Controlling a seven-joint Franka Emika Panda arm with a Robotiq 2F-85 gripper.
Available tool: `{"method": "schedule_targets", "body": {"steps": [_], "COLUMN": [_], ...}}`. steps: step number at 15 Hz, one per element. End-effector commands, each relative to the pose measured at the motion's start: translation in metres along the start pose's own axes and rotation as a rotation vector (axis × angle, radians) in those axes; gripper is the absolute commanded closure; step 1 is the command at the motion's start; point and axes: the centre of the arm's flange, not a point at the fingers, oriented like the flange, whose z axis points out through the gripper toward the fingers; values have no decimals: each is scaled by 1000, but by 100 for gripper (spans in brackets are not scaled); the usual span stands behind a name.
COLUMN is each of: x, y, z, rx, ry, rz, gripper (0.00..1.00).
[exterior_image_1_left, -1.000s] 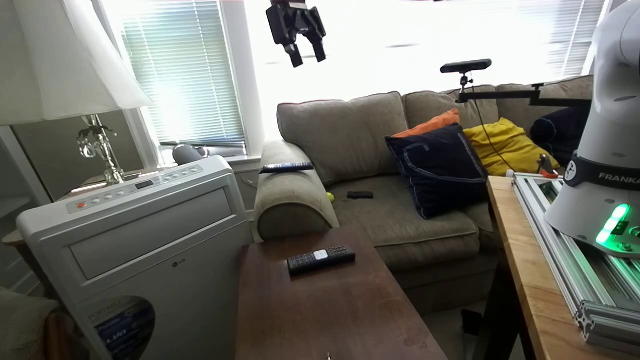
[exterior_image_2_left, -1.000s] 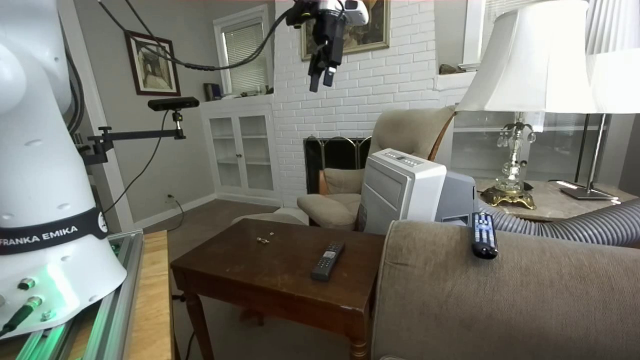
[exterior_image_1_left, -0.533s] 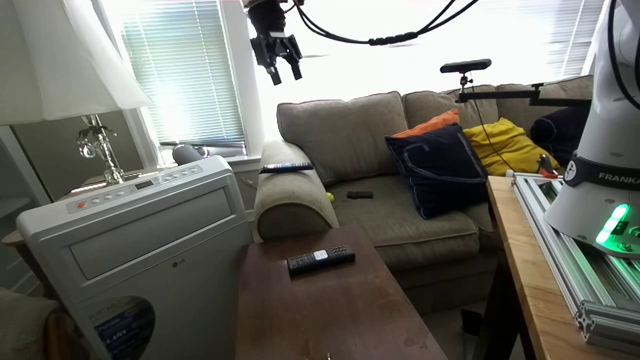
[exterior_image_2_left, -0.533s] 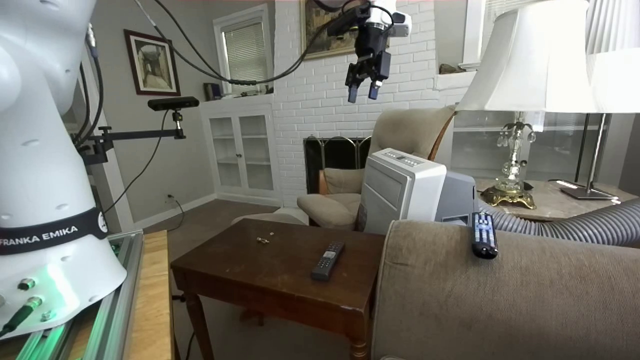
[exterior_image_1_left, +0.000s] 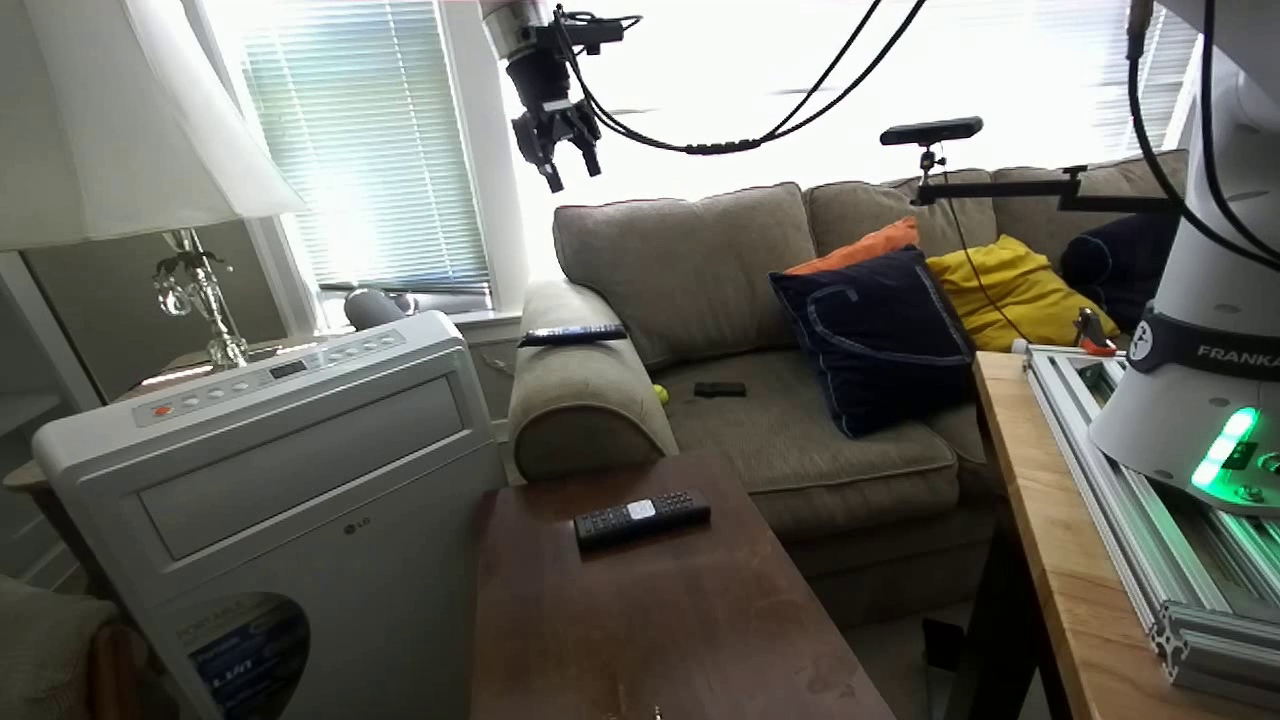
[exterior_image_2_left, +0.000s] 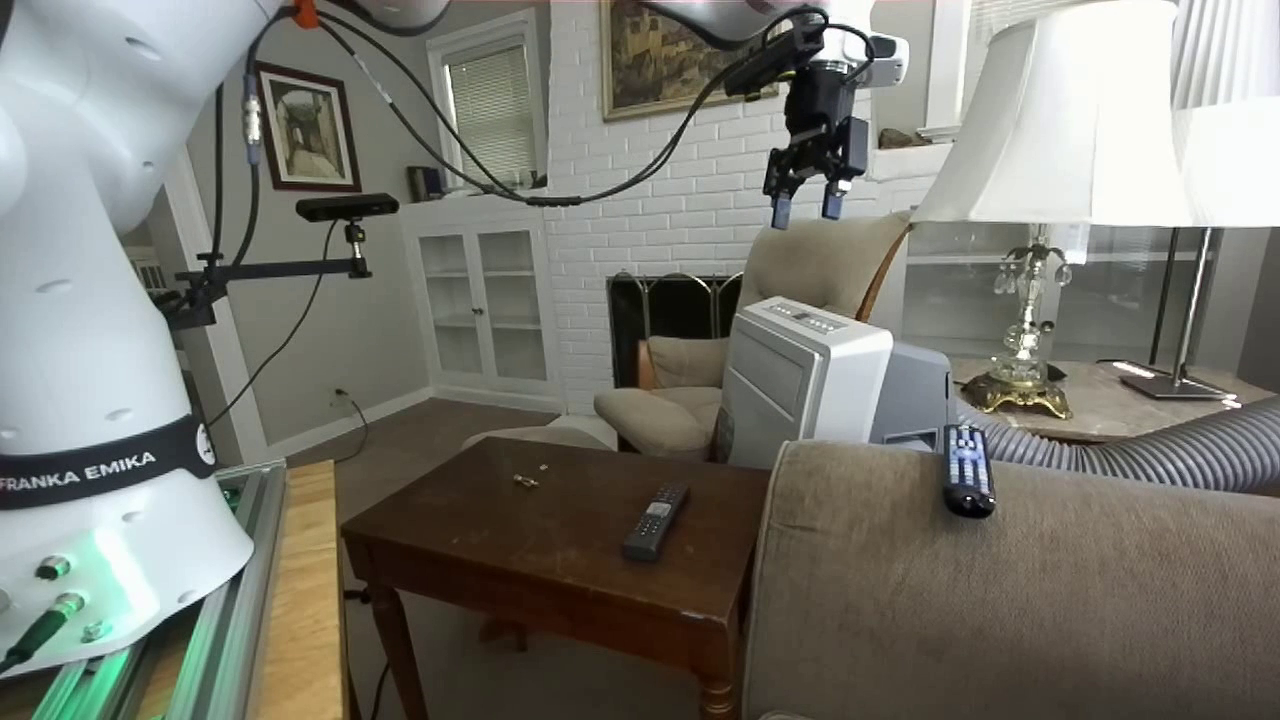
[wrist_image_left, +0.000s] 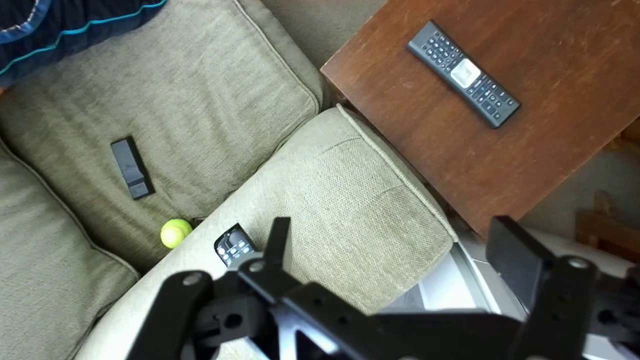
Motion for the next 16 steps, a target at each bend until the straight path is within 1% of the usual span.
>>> {"method": "schedule_targets", "body": {"steps": [1,6,8,9,11,12,13,15,16], "x": [1,1,-7,-3,24,35,50,74,85], "y": [-1,-3,2,4,13,19,28,48,60], "z": [0,-5,-2,0,5,7,7,18,26], "rx": [0,-1,15,35,76,84,83,83,82], "ry": [1,7,42,65,114,150,166,158,135], "rz": [0,-3,6,-6,-25,-46,-71,-119,-149], "gripper": [0,0,0,0,0,0,0,0,0]}}
